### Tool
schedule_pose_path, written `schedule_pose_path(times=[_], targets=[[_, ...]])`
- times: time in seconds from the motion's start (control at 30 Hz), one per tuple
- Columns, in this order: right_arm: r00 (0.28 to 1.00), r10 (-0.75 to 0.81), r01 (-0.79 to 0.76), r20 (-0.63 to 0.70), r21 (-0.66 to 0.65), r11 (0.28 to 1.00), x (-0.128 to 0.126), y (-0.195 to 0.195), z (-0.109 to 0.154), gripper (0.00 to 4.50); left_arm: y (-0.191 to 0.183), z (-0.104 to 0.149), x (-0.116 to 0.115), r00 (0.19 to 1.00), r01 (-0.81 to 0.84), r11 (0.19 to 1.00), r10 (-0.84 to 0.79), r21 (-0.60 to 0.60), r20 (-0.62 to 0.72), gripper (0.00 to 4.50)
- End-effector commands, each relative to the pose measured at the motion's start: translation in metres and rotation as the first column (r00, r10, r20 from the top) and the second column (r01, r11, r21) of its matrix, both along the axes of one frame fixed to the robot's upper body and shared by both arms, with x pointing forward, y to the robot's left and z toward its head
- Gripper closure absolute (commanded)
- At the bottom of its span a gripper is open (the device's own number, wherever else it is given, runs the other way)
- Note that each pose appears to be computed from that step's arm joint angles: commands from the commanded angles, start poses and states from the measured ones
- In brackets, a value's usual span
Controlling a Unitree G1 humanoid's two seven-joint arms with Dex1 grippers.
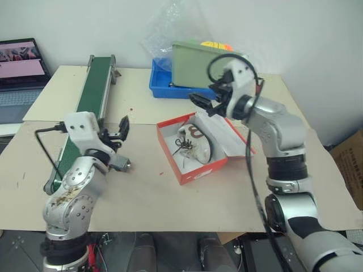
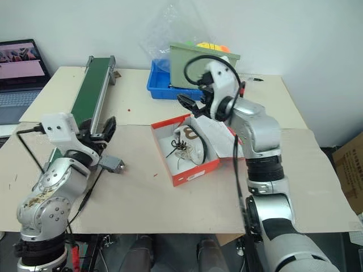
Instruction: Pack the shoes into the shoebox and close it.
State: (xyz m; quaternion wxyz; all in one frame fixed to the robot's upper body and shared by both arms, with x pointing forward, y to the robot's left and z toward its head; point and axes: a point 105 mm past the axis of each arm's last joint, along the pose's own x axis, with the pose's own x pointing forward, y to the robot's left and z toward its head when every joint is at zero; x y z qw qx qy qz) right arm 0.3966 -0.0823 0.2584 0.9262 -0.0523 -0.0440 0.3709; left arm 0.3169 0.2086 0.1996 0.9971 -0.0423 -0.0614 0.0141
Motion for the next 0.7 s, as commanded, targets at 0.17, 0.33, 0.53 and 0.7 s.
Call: schedule_pose_path(times=[0.17,0.33,0.53,0.7], targets=[[0.981,0.128,-0.119,0.143,-0.067,0.991,-0.009,-0.003,0.002,0.04,0.042,0.011,-0.013,0.983,-0.179,0.980,0.175,0.089,0.050,0.66],[0.969,0.200,-0.189,0.145,-0.088,0.978,-0.014,0.001,-0.009,0.04,0.068,0.016,-0.026,0.963,-0.269,0.954,0.261,0.133,0.073,0.66],[0.957,0.260,-0.251,0.125,-0.089,0.964,-0.018,-0.003,-0.024,0.04,0.088,0.011,-0.038,0.957,-0.289,0.940,0.283,0.183,0.059,0.66],[0.956,0.277,-0.270,0.097,-0.080,0.960,-0.018,-0.005,-0.030,0.04,0.095,0.008,-0.042,0.955,-0.296,0.935,0.293,0.196,0.047,0.66]])
